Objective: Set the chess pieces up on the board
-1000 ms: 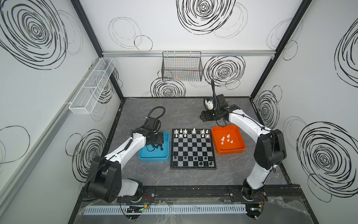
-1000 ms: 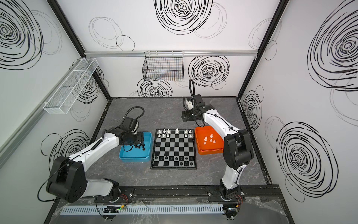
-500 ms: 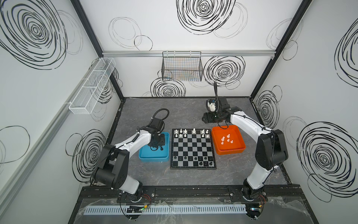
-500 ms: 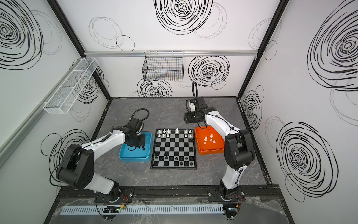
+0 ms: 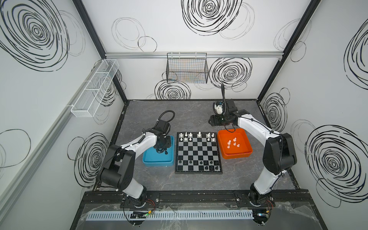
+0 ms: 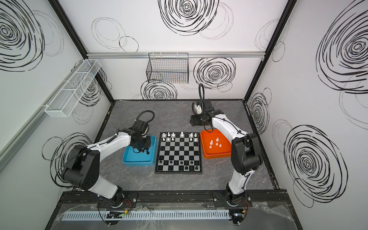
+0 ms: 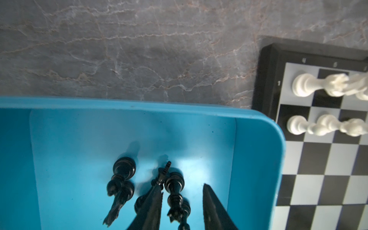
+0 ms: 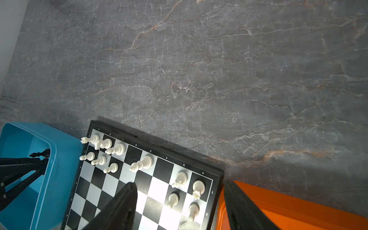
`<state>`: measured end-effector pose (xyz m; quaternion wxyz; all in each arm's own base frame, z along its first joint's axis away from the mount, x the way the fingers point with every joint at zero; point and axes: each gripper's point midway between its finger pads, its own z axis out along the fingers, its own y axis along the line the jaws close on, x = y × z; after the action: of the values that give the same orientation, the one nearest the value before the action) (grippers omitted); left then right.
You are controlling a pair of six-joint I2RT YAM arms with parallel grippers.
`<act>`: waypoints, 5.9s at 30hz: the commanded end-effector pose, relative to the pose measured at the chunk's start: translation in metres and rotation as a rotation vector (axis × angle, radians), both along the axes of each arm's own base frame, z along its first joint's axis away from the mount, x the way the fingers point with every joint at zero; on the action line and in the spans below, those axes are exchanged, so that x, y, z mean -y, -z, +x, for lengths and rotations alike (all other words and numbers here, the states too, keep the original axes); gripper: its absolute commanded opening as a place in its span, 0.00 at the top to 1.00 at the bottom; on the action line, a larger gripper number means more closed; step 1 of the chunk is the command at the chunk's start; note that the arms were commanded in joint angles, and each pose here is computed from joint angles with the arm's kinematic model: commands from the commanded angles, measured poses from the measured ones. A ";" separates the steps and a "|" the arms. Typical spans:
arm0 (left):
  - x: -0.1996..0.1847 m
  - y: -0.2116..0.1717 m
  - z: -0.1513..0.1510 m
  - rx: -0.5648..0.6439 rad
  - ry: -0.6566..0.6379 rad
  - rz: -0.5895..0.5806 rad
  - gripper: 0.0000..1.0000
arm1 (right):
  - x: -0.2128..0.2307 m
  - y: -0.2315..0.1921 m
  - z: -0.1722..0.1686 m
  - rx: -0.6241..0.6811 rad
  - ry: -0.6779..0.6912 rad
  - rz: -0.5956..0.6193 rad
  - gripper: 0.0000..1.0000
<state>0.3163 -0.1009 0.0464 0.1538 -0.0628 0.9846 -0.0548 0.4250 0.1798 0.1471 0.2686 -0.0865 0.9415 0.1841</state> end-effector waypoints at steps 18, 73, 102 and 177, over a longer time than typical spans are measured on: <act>-0.002 0.008 -0.002 -0.042 -0.004 0.044 0.76 | 0.003 0.001 -0.002 0.000 0.011 0.013 0.28; 0.099 -0.082 -0.050 0.060 0.302 -0.011 0.87 | 0.024 -0.021 -0.001 0.037 0.053 -0.023 0.30; 0.194 -0.049 -0.121 0.170 0.610 -0.076 0.86 | 0.044 -0.021 -0.024 0.040 0.086 -0.050 0.30; 0.194 -0.022 -0.145 0.000 0.662 0.022 0.63 | 0.068 -0.017 -0.029 0.038 0.121 -0.056 0.30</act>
<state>0.1727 -0.2939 0.0686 0.1461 0.2674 0.9480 -0.0924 0.3979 0.1150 0.1487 0.2770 -0.0371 0.9498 0.1405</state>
